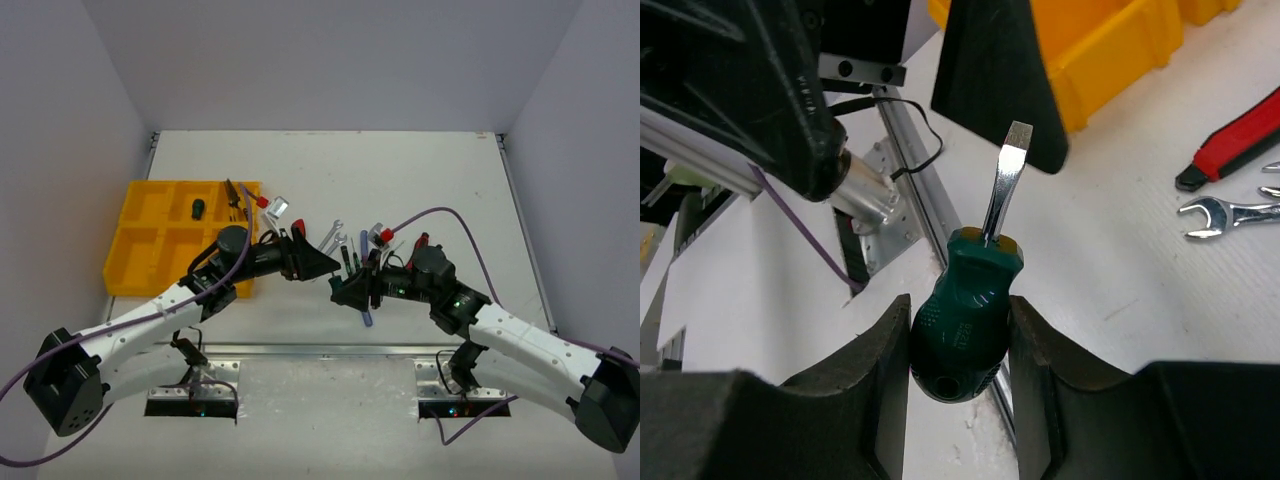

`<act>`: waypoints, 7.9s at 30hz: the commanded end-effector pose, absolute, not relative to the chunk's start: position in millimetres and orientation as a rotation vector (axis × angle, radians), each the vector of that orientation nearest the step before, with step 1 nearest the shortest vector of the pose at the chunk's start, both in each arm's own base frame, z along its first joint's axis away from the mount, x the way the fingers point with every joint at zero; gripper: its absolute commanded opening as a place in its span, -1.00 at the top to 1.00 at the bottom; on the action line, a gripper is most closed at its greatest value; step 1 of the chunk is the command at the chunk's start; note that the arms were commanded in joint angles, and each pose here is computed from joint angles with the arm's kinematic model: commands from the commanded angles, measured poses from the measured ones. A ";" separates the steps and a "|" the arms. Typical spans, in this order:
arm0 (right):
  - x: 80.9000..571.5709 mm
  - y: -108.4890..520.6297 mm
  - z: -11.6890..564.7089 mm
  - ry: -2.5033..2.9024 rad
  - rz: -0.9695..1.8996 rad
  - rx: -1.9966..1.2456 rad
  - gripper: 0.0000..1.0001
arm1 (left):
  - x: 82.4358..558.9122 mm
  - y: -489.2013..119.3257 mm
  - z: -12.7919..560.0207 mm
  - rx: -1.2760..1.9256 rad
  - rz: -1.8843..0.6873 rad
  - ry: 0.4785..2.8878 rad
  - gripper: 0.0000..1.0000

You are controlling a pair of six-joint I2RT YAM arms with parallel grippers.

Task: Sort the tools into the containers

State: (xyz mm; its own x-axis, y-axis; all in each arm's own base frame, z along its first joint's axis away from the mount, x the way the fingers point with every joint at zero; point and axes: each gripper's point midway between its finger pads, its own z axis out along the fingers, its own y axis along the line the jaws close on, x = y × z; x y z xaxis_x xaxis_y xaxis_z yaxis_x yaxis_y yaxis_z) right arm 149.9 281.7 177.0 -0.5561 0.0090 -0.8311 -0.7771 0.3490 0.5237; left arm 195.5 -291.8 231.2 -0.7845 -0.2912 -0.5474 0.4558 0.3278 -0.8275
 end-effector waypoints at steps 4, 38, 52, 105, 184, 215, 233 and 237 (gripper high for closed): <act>149.7 296.5 242.5 1.593 1.358 -0.719 1.00 | 196.1 -319.7 247.3 0.203 -1.576 1.910 0.20; 192.4 206.7 183.5 1.982 0.734 -0.381 -0.98 | 460.2 130.2 262.6 -0.982 0.206 1.849 1.00; 201.4 191.9 165.6 2.108 0.569 -0.363 -0.98 | 490.7 109.9 128.3 -0.943 0.260 2.164 1.00; 236.6 236.2 155.6 2.030 0.674 -0.475 0.97 | 250.8 -264.6 267.5 0.044 -1.313 1.839 -1.00; 184.6 224.2 141.0 2.253 0.636 -0.417 -0.98 | 429.7 202.4 290.4 -1.018 0.281 1.743 -1.00; 358.7 381.8 7.1 2.532 -0.039 -0.244 -0.38 | 235.7 1.3 275.9 -0.501 -0.338 1.676 -1.00; 352.6 401.2 49.8 2.457 0.248 -0.422 1.00 | 249.1 -27.8 265.6 -0.391 -0.491 1.779 -1.00; 342.0 397.0 116.2 2.292 0.416 -0.444 1.00 | 257.9 -58.2 253.7 -0.300 -0.695 1.838 -1.00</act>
